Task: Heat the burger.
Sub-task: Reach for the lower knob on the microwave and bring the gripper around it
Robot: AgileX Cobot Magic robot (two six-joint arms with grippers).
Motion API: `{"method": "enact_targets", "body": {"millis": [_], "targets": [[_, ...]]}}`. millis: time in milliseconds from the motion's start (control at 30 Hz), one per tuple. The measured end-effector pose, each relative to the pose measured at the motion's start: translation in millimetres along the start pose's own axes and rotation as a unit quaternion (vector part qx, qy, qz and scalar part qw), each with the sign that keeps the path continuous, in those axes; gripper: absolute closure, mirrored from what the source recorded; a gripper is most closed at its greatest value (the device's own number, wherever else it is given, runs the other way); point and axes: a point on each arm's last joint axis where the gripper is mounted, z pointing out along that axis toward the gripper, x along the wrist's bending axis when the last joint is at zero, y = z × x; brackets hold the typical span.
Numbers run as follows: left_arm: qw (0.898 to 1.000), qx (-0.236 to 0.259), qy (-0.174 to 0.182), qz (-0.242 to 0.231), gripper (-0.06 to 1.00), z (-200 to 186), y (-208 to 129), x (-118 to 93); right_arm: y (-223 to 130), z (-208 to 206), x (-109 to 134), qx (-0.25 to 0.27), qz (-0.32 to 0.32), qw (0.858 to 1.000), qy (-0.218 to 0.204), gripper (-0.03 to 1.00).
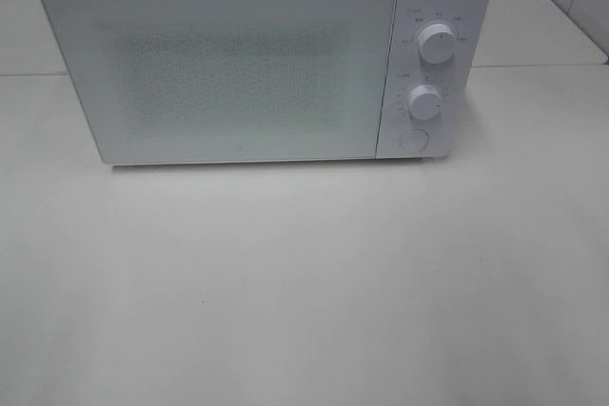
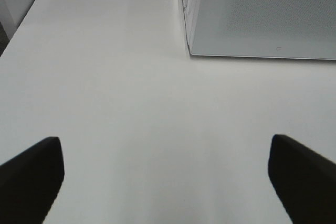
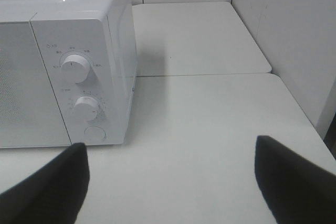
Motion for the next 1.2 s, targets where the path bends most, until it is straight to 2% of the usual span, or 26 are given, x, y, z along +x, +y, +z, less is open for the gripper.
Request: {"method": "enact_targets", "body": {"millis": [500,900,1200], "targets": [[1.000,0.000,0.000,0.000,-0.03,0,0,0,-13,45,5,-0.017,-0.003,1.000,0.012,0.20],[1.000,0.000,0.000,0.000,-0.03,0,0,0,-7,85,9,-0.063,-0.019,0.997,0.028,0.20],[1.000,0.000,0.000,0.000,-0.03,0,0,0,-15,112,11,-0.055,-0.022,0.998,0.035,0.20]]}}
